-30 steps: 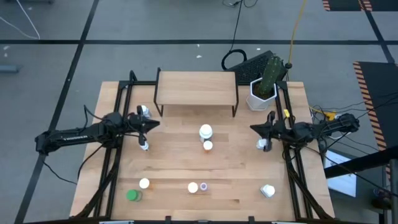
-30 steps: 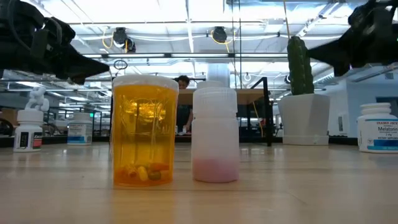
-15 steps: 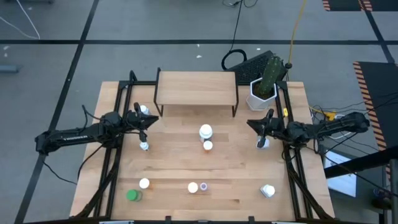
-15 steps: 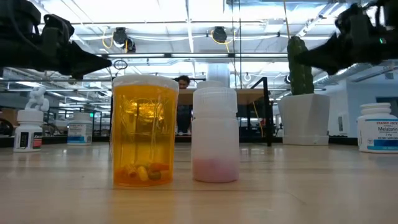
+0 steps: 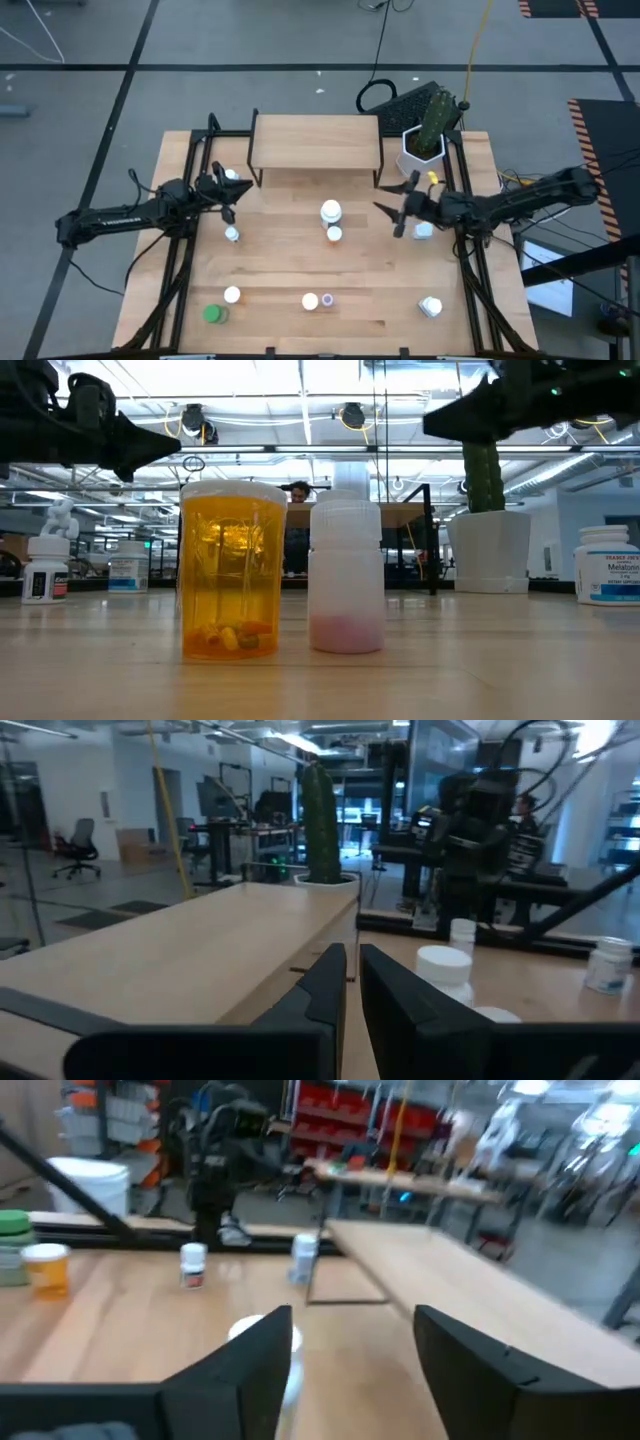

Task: Pick and place medicine bottles onto shelf by color
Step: Put the white purple pill bottle on the shelf

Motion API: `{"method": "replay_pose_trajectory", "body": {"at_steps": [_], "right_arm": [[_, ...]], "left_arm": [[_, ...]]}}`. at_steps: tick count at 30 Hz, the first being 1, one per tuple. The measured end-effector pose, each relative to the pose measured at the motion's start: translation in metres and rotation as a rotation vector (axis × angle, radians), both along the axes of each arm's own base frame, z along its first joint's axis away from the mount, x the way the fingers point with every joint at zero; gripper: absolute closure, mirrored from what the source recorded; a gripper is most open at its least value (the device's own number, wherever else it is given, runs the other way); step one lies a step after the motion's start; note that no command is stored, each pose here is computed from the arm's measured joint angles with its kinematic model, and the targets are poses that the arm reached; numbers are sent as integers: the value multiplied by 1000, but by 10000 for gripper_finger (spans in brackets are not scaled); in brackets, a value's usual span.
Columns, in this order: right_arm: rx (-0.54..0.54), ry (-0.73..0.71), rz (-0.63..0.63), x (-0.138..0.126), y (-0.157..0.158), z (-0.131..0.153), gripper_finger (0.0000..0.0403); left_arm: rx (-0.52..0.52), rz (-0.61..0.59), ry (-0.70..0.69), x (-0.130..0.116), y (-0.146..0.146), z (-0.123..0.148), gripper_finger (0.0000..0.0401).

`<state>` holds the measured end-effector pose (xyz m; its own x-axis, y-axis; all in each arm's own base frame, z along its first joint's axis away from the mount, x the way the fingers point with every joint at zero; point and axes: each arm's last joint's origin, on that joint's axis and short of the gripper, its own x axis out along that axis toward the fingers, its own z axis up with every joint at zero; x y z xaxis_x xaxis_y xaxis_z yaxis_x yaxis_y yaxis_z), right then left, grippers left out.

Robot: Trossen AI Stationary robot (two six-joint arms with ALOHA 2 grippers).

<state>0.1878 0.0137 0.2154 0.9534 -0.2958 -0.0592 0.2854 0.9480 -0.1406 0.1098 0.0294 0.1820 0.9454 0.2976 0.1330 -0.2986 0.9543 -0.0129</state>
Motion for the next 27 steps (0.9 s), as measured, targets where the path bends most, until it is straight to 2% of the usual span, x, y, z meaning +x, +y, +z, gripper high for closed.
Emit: {"method": "replay_pose_trajectory", "body": {"at_steps": [4, 7, 11, 14, 17, 20, 23, 27], "right_arm": [[54, 128, 60, 23, 2, 2, 168], [42, 149, 89, 40, 1, 10, 153], [57, 239, 160, 64, -7, 15, 135], [81, 282, 176, 81, -17, 18, 119], [132, 265, 175, 97, -28, 26, 104], [182, 237, 234, 107, -36, 37, 92], [207, 239, 284, 114, -42, 36, 81], [200, 290, 289, 121, -47, 20, 71]], "left_arm": [[7, 36, -35, 0, 1, 3, 364], [-39, 41, -31, 1, 2, 2, 364], [-130, 25, 59, 5, 2, -9, 364], [-157, 24, 142, 7, 2, -18, 364], [-133, 32, 174, 10, 2, -20, 364], [-76, 36, 169, 12, 3, -19, 361], [-75, 35, 172, 15, 4, -19, 339], [-86, 76, 220, 17, 5, -25, 295]]}}
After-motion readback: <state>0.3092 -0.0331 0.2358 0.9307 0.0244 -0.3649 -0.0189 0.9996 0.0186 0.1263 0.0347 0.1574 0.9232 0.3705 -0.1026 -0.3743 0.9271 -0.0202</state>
